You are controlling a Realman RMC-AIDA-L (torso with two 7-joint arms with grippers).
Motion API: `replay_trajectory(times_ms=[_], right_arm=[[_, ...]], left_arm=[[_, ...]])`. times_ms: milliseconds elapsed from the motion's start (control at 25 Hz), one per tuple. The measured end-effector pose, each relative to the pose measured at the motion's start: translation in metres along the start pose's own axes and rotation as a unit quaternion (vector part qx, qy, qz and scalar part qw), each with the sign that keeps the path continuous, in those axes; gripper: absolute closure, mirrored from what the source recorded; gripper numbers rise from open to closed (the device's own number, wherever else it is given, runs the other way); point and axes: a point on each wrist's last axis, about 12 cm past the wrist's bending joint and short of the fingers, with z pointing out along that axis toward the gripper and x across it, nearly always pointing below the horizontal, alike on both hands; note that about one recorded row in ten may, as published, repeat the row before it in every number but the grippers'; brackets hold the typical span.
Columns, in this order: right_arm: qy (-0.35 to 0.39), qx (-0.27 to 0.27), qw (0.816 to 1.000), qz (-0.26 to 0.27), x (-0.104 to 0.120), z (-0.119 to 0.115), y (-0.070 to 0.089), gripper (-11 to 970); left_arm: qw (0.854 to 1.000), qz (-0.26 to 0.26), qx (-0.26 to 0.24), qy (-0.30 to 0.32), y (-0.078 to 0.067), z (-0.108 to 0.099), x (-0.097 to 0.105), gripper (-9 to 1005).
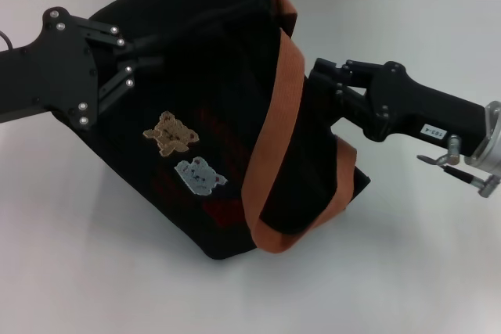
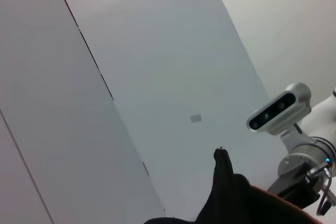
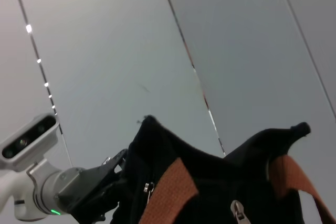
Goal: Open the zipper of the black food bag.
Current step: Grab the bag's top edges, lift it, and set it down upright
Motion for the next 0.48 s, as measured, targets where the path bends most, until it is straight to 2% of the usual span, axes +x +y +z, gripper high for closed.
replay_trajectory(times_ms=[240, 480], right_arm=[[0.004, 0.001, 1.000, -0.020, -0.007, 0.015, -0.007, 704], [0.035, -0.006, 0.999, -0.022, -0.010, 0.031, -0.013, 592]], left_arm=[[1.000, -0.006, 0.005, -0.006, -0.003, 0.002, 0.001, 917], [1.000, -0.009, 0.003, -0.009, -0.004, 0.003, 0.003, 917]])
